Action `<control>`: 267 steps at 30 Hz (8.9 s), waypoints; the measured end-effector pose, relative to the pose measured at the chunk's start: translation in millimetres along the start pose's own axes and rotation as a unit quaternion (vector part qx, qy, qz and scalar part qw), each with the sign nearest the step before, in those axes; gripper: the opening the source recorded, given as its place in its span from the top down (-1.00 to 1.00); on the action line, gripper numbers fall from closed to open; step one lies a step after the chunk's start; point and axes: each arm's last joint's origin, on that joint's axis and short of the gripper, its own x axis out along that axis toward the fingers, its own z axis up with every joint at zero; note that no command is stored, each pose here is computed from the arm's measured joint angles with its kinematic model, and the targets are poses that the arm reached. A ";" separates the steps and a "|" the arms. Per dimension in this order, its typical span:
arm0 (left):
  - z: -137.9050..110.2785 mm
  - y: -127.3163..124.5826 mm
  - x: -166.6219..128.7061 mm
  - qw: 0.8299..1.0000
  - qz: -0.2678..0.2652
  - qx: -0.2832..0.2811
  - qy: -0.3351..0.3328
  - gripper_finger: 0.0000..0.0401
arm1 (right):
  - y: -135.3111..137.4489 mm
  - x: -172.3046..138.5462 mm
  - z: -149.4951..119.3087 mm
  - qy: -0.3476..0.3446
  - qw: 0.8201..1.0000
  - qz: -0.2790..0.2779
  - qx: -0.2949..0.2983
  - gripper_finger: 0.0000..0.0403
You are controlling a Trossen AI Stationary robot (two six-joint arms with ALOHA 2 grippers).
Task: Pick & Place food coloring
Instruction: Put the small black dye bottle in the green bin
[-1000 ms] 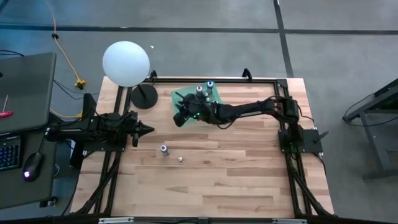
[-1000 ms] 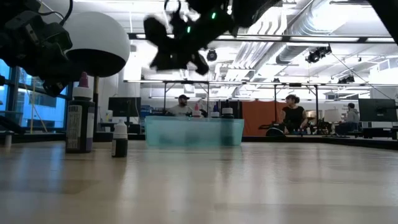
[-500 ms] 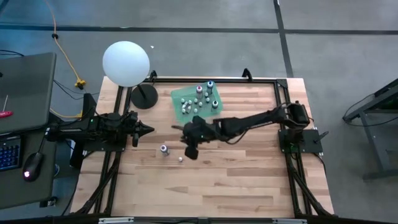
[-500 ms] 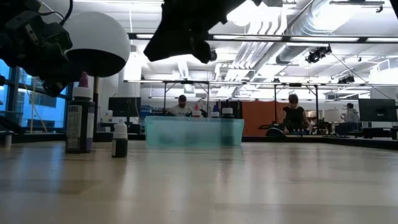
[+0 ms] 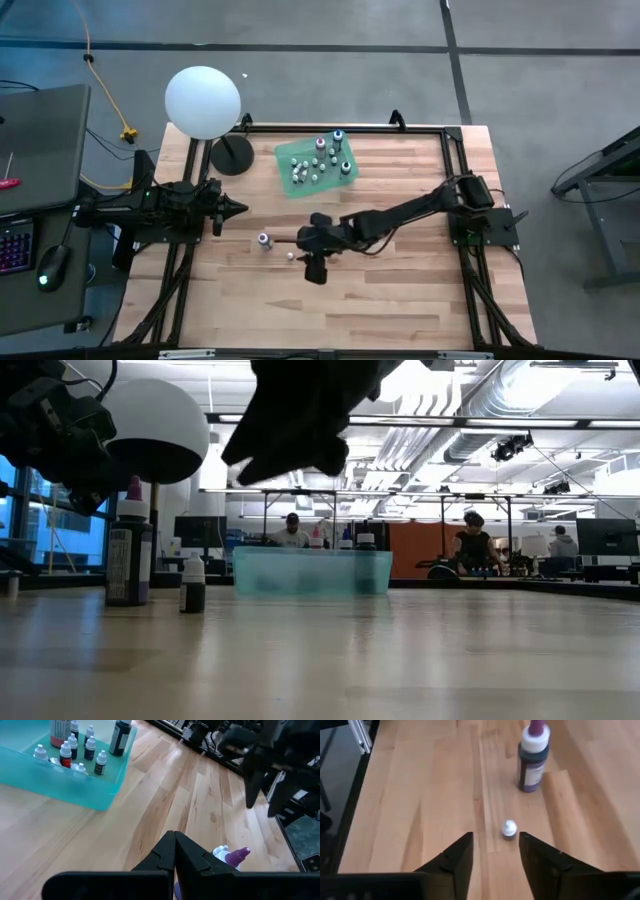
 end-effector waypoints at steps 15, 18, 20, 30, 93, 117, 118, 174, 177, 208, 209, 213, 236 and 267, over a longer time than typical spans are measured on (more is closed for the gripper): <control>0.1 0.0 0.0 1.000 0.000 0.000 -0.001 1.00 | 0.4 -18.1 53.5 0.007 0.999 -0.014 -0.033 0.05; -0.1 0.0 0.0 1.000 0.000 0.000 0.001 1.00 | -1.3 -17.5 66.8 0.031 0.998 -0.019 -0.046 0.05; -0.6 0.3 0.0 1.000 0.001 0.000 0.003 1.00 | -0.8 -13.1 73.3 0.048 0.997 -0.015 -0.064 0.05; -0.6 0.1 0.0 1.000 -0.001 0.000 0.004 1.00 | 5.2 31.0 67.8 0.141 0.984 0.020 -0.104 0.05; -0.6 0.1 0.0 1.000 -0.001 0.000 0.004 1.00 | -13.8 98.6 6.6 0.148 0.987 -0.014 -0.065 0.30; -0.6 0.1 0.0 1.000 -0.002 0.000 0.004 1.00 | -13.4 93.3 13.6 0.147 0.986 -0.037 -0.069 0.65; -0.6 0.1 0.0 1.000 -0.001 0.000 0.004 1.00 | -12.8 90.6 16.9 0.147 0.986 -0.043 -0.070 0.66; -0.6 0.1 0.0 1.000 -0.001 0.000 0.004 1.00 | -199.4 -50.4 135.4 0.013 0.962 -0.249 0.108 0.68; -0.5 0.0 0.0 1.000 -0.002 0.000 0.004 1.00 | -198.2 -45.6 125.8 0.048 0.956 -0.259 0.133 0.68; -0.7 0.1 0.0 1.000 -0.002 0.000 0.005 1.00 | -185.1 34.7 77.5 0.122 0.909 -0.282 0.283 0.68; -0.7 0.1 0.1 1.000 -0.002 0.000 0.005 1.00 | -184.8 38.9 74.8 0.126 0.908 -0.283 0.282 0.68; -0.7 0.1 0.0 1.000 -0.002 0.000 0.005 1.00 | -185.1 47.0 69.5 0.132 0.906 -0.290 0.279 0.68; -0.7 0.1 0.0 1.000 -0.002 0.000 0.005 1.00 | -186.3 69.9 59.7 0.114 0.895 -0.298 0.313 0.67; -0.6 0.1 0.0 1.000 -0.002 0.000 0.004 1.00 | -181.6 67.4 64.0 0.130 0.914 -0.259 0.285 0.33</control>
